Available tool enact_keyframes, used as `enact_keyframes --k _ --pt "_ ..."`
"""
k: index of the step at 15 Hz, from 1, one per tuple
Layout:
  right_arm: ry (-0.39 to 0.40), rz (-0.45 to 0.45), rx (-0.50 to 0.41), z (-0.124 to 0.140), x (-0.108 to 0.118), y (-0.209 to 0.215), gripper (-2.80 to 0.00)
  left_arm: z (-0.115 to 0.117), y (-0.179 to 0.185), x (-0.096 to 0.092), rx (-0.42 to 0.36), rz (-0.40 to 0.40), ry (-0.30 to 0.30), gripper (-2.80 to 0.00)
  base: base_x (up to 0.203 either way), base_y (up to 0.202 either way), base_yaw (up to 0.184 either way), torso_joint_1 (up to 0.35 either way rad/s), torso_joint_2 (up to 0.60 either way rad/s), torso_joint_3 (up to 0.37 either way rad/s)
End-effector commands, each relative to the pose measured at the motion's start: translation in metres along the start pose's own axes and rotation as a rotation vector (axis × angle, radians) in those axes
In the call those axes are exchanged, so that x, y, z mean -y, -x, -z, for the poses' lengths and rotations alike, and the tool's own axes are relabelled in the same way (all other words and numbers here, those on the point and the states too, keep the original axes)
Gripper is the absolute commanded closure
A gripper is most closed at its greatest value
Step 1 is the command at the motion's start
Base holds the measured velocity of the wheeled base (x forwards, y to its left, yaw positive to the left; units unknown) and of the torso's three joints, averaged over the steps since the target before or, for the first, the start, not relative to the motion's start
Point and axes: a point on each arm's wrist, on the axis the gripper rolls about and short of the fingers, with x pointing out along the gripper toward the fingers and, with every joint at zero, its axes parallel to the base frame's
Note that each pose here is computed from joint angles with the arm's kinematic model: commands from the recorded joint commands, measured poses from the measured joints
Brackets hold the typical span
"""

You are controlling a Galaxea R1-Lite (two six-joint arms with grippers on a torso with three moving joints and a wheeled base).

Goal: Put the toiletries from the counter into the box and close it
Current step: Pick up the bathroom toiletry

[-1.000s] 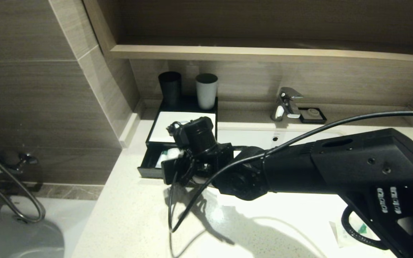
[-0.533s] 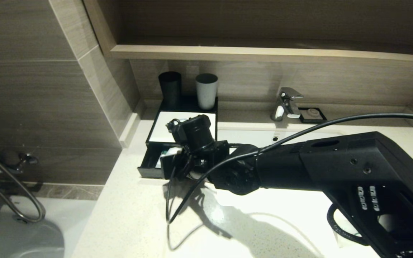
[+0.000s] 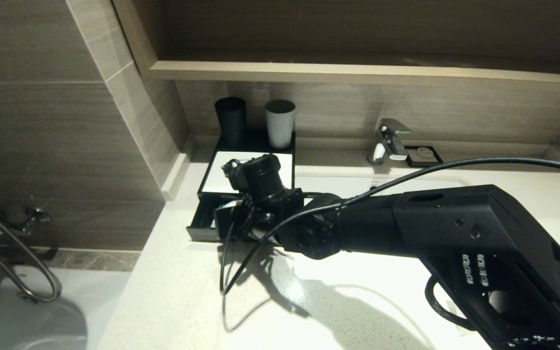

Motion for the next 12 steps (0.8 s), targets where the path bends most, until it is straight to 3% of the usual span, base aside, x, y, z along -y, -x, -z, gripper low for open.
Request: enact_keyframes --k 1,8,12 --pt "-0.001 -0.001 0.003 0.000 -0.001 -0.002 0.00 0.000 0.000 0.000 0.000 0.000 0.000 0.00 0.000 0.000 0.000 0.000 0.00 0.000" --pt "-0.059 -0.039 0.090 -0.035 -0.007 0.034 0.00 0.000 0.000 0.000 0.000 0.000 0.000 0.00 0.000 0.000 0.000 0.000 0.00 0.000" --pt "-0.073 -0.027 0.117 -0.048 0.000 0.049 0.00 0.000 0.000 0.000 0.000 0.000 0.000 0.00 0.000 0.000 0.000 0.000 0.00 0.000"
